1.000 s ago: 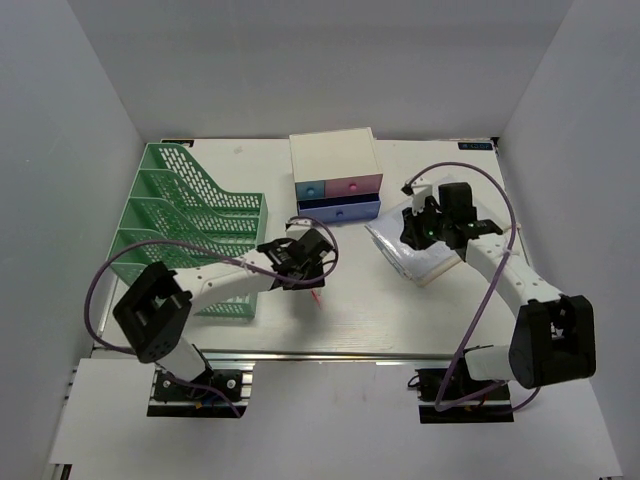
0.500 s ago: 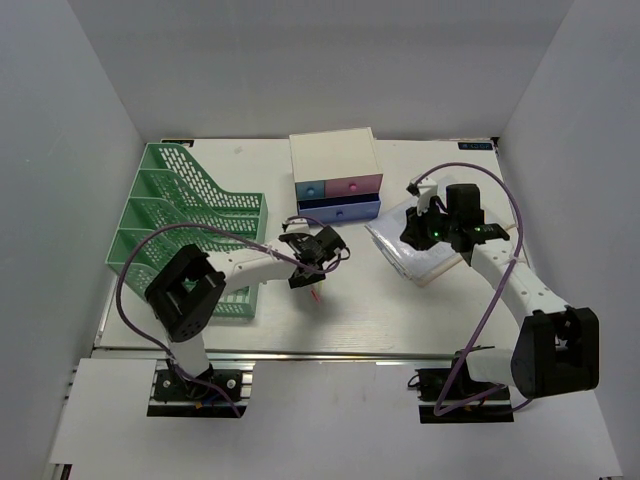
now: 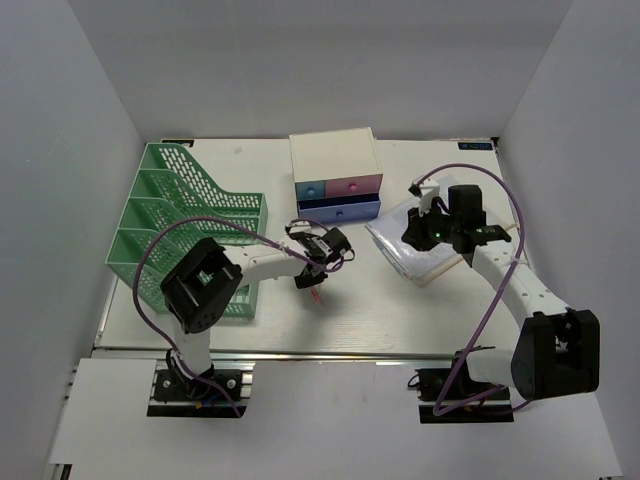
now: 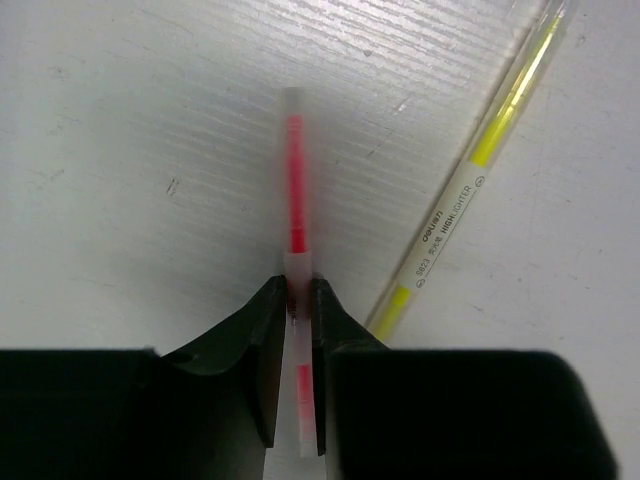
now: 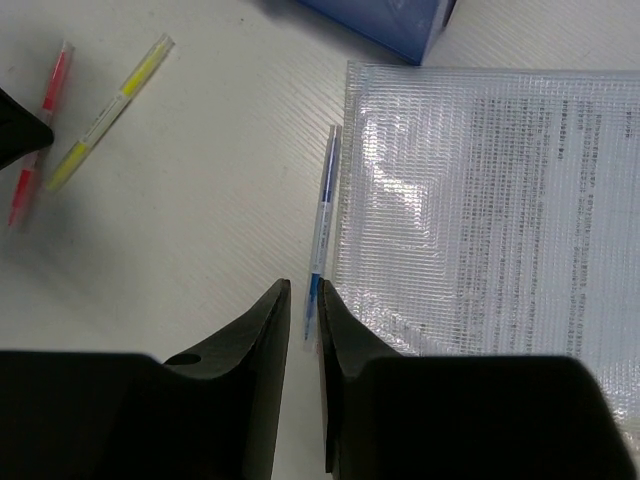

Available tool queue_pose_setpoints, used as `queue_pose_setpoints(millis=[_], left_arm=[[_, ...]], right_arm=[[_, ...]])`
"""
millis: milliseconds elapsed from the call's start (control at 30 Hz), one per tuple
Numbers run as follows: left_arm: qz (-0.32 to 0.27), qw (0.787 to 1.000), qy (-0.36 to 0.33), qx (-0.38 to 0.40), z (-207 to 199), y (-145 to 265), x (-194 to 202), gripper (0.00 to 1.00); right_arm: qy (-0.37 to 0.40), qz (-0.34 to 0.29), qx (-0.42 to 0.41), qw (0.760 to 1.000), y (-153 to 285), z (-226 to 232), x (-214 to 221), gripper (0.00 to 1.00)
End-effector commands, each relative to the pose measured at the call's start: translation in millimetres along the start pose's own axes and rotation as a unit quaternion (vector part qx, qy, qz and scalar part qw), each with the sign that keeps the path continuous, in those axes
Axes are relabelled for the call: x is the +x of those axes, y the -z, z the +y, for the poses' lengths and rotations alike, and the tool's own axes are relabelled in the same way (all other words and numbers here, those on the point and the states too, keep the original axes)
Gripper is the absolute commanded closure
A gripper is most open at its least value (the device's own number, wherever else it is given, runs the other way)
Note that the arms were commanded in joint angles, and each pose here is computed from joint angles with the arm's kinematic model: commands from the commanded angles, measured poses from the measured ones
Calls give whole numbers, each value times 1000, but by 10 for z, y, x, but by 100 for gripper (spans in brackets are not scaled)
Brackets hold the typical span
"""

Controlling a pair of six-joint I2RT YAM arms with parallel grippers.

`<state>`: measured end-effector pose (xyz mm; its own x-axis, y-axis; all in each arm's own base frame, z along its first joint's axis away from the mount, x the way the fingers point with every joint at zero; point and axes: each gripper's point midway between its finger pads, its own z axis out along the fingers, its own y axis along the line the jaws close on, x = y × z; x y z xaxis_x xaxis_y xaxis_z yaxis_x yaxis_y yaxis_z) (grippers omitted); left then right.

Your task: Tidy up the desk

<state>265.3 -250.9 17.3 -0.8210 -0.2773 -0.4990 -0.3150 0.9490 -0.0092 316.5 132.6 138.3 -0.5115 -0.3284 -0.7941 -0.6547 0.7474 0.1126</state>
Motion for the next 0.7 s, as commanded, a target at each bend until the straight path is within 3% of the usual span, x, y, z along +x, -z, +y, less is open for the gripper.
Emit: queue_pose_setpoints(millis=[0,233,333,433,500,533,600,667], left_arm=[[4,1000,11,-6,97,7,10,75],[-27,999,30,-6,217,139,-163,82],[-58,998,5,16,191,355,-392,86],[-91,991,-57,78,11,637,-571,100],[-108,978,-131,121,-97,740,-642,100],[-120,963,-197,141,-91,808,-699,100],[-120,940,-254,195,-208,880,-667,100],[-148,897,-358,211,-228,943,-728,100]], right_arm=[[13,-24,3,1000,49,-4,-100,77],[14,-29,4,999,81,-14,-115,76],[14,-30,2,999,87,-14,-113,74],[14,-30,0,999,84,-7,-108,73],[15,-29,-1,999,82,-4,-102,73],[15,-29,-2,999,77,-1,-103,73],[16,-31,-1,999,90,-6,-113,73],[17,-31,-1,999,91,-5,-110,73]])
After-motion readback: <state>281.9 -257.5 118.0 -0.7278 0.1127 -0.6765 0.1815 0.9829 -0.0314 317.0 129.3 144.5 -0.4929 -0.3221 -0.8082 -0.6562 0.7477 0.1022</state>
